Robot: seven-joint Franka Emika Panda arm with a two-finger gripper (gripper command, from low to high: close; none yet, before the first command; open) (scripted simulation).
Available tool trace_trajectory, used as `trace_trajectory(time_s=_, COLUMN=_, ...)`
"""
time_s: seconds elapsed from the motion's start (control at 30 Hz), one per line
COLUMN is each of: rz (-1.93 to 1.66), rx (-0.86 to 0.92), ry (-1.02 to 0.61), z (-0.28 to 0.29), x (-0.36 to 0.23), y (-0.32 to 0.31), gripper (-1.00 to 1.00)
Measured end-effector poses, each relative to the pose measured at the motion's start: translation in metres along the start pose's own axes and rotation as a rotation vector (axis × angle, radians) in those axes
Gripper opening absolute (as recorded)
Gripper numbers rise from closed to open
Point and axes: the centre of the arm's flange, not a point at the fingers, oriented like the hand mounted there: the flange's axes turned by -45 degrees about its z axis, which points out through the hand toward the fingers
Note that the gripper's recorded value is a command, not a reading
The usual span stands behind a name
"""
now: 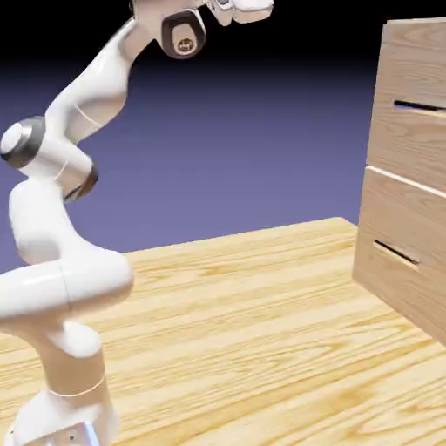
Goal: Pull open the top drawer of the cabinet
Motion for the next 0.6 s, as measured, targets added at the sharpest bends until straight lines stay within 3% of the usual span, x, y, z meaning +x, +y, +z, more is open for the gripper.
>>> trace_trajectory(time_s=0.3, rz=0.145, rx=-0.043, ry=-0.145, z=0.111, x=-0.099, y=0.096, gripper=1.0)
trace_trajectory(time_s=0.6, rz=0.389, rx=-0.226, ry=-0.265, z=0.225, x=-0.14, y=0.29, gripper=1.0)
